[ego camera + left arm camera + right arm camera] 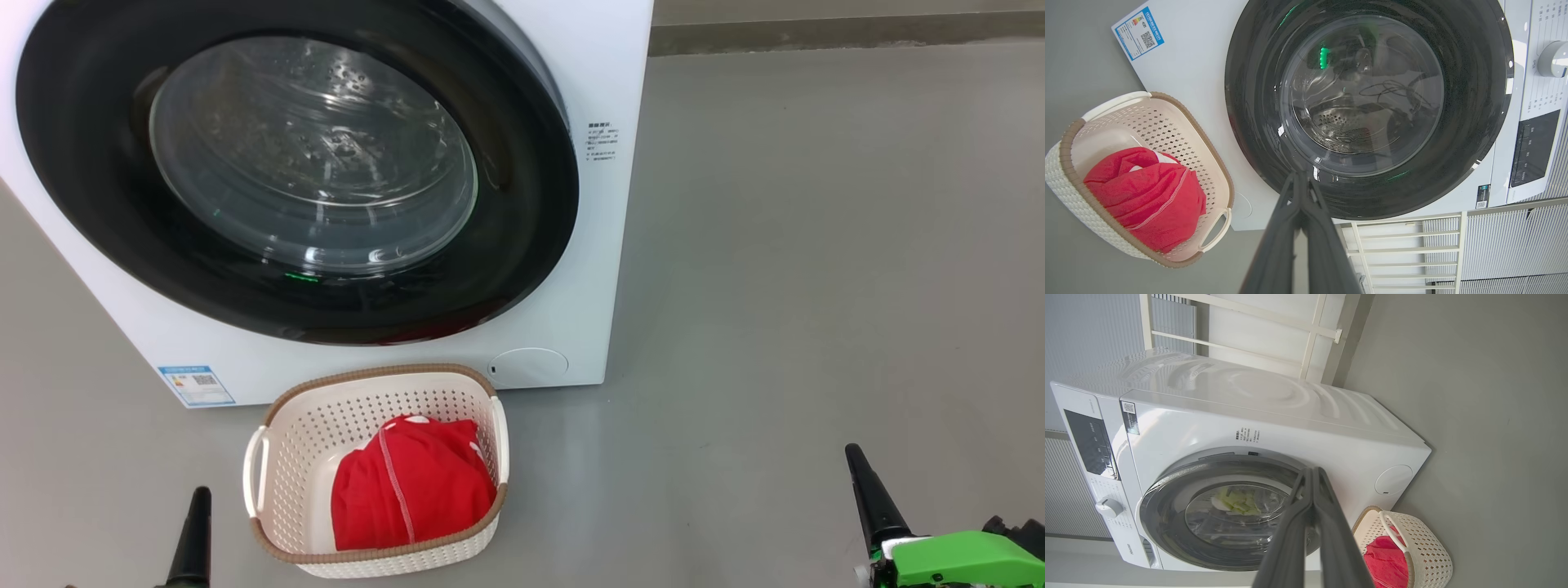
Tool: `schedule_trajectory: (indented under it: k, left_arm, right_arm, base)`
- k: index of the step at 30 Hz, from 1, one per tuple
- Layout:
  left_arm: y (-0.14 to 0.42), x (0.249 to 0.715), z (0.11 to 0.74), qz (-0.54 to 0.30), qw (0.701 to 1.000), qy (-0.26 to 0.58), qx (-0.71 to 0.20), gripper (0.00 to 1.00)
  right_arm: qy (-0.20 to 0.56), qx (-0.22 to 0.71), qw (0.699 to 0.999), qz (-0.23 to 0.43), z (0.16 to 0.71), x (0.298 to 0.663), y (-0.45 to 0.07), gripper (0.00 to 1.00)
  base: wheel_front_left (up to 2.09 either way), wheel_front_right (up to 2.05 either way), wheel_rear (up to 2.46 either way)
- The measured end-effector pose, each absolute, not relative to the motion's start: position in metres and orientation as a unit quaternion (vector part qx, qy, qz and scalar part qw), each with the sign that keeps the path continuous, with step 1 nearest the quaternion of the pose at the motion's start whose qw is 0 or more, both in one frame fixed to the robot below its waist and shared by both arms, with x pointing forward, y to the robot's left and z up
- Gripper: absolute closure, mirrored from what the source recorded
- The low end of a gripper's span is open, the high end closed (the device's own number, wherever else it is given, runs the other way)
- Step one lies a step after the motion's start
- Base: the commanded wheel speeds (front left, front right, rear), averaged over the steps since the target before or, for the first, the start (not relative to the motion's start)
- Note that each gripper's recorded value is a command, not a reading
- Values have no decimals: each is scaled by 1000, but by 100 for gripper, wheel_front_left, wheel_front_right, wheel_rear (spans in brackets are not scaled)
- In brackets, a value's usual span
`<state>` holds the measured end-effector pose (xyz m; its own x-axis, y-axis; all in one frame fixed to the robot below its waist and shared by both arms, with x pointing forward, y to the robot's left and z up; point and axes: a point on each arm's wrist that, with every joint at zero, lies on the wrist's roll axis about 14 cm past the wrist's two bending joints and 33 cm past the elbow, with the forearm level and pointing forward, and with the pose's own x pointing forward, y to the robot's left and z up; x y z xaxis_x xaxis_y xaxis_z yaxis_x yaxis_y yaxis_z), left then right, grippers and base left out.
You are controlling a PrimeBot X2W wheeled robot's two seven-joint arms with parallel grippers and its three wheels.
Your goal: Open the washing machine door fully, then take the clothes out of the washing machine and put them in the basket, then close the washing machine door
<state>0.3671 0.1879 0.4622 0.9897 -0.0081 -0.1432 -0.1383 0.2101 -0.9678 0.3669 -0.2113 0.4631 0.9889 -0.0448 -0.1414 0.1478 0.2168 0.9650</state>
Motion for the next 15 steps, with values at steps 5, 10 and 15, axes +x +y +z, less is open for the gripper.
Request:
schedule_trajectory:
  k: [5, 10, 15]
  left_arm:
    - [188, 369, 466, 38, 759, 54, -648, 100]
    - [188, 370, 469, 34, 741, 50, -669, 100]
    - [187, 374, 476, 26, 724, 43, -688, 100]
  right_arm:
    - [38, 644, 762, -58, 466, 368, -210, 100]
    - [34, 664, 745, -53, 469, 369, -209, 100]
    - [26, 684, 727, -45, 475, 373, -208, 100]
  base:
    - [0, 0, 0]
    - [0, 0, 0]
    - [0, 0, 0]
